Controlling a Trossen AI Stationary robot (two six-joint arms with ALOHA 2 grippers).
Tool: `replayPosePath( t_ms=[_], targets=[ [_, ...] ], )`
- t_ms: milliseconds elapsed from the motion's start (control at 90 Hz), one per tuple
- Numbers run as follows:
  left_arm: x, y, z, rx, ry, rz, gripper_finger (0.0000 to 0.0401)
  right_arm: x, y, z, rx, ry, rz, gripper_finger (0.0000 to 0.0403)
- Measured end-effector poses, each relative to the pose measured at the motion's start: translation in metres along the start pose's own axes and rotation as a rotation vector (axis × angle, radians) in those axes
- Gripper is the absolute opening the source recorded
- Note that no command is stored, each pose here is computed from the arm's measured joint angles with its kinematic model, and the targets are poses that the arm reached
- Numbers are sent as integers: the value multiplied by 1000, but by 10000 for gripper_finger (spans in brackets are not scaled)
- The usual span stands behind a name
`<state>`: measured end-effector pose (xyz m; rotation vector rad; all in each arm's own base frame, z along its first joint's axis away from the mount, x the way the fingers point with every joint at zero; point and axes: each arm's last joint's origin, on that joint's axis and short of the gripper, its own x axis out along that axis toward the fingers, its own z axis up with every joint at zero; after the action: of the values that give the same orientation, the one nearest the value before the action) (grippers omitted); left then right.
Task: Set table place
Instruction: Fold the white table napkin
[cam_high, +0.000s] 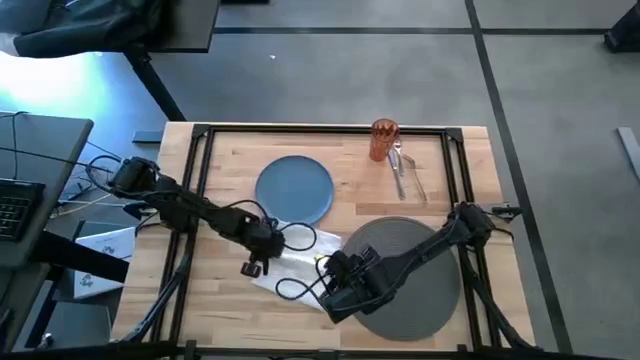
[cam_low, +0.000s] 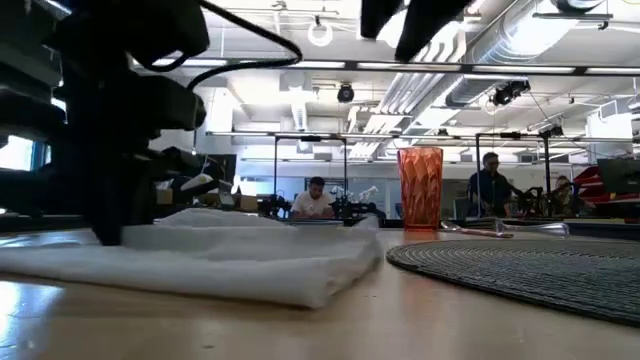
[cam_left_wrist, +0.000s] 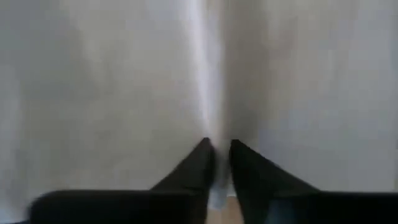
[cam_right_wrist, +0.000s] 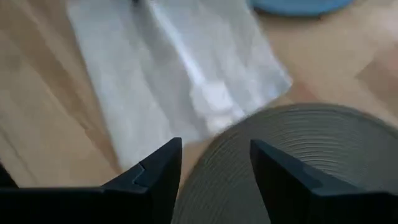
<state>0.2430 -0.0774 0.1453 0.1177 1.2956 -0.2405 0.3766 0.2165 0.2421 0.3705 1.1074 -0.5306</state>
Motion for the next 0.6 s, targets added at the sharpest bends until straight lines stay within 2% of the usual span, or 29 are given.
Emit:
replayPosePath(
  t_ms=[111, 300, 422, 600],
  targets=[
    [-27, -7, 14, -63, -77, -2, 14, 18, 5, -7, -72, 50, 90, 148],
    [-58, -28, 21, -121, -143, -43, 2, 21, -11, -4, -125, 5, 103, 134],
    [-56, -41, 18, -102, -120, -53, 2, 30, -19, -4, -162, -17, 155, 134],
    [-55, -53, 15, -133, -125, -29, 1, 57, -26, 2, -310, 6, 325, 134]
  ],
)
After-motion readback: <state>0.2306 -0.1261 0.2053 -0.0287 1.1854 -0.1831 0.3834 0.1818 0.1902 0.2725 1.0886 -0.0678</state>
